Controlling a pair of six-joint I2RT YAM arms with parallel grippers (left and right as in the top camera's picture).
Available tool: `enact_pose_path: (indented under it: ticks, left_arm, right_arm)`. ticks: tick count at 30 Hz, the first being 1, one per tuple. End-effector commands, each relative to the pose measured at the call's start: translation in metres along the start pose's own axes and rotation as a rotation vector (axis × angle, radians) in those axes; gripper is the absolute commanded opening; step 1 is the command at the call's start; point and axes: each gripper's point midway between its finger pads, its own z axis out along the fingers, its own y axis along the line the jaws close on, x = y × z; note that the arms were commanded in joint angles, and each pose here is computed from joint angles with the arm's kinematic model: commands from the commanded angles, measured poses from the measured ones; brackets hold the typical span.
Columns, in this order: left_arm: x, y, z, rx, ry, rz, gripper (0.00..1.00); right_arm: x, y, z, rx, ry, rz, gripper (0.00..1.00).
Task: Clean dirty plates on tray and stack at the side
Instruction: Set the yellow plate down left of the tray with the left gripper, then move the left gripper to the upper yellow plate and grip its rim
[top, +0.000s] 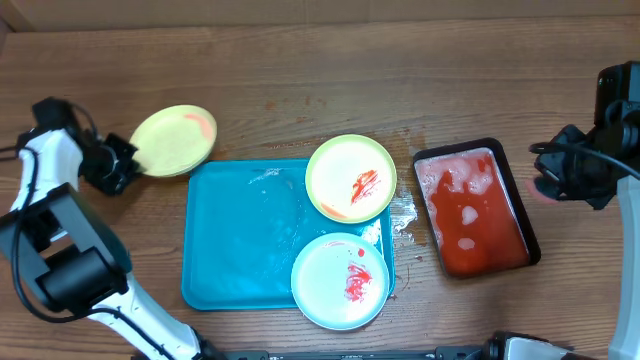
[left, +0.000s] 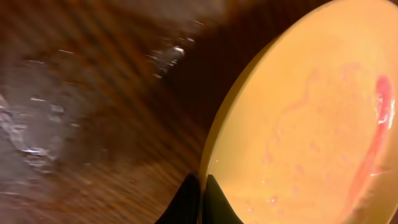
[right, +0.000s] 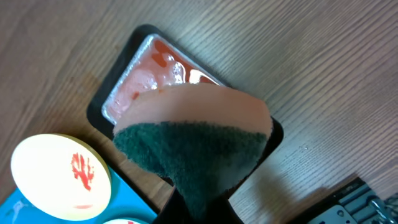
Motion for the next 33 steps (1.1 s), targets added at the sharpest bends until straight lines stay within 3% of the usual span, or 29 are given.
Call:
enact_pose_path:
  ticks: [1, 8, 13, 14, 16, 17, 18, 20, 27, 33]
  left_arm:
    - [-0.015, 0.027, -0.015, -0.041, -0.062, -0.082, 0.05]
    - [-0.027, 0.077, -0.021, -0.169, -0.108, -0.186, 0.05]
    - [-0.018, 0.090, -0.014, -0.189, -0.085, -0.207, 0.07]
    - [-0.018, 0.089, -0.014, -0.189, -0.083, -0.196, 0.12]
    - [-0.017, 0.086, -0.014, -0.188, -0.085, -0.181, 0.42]
    - [-0.018, 0.084, -0.016, -0.185, -0.089, -0.172, 0.47]
    - [-0.018, 0.082, -0.017, -0.182, -0.093, -0.165, 0.62]
    - [-0.021, 0.074, -0.031, -0.163, -0.131, -0.160, 0.77]
    - [-0.023, 0.046, -0.103, -0.073, -0.300, -0.135, 0.79]
    - [0.008, -0.001, -0.140, -0.025, -0.359, 0.105, 0.78]
  right_arm:
    - [-0.002, 0.003, -0.004, -0.011, -0.011, -0.021, 0.04]
    - [-0.002, 0.003, -0.004, -0.009, -0.009, -0.021, 0.04]
    - [-0.002, 0.004, -0.003, -0.009, -0.009, -0.021, 0.04]
    - [-0.003, 0.004, -0.003, -0.010, -0.010, -0.021, 0.04]
    - [-0.003, 0.004, -0.003, -0.010, -0.011, -0.024, 0.04]
    - [-0.003, 0.004, -0.003, -0.010, -0.010, -0.026, 0.04]
    - [-0.003, 0.004, -0.002, -0.009, -0.009, -0.033, 0.04]
    - [-0.003, 0.004, -0.001, -0.007, -0.005, -0.036, 0.04]
    - [-0.005, 0.005, -0.001, -0.011, -0.012, -0.037, 0.04]
    - [-0.009, 0.008, -0.001, -0.021, -0.028, -0.042, 0.04]
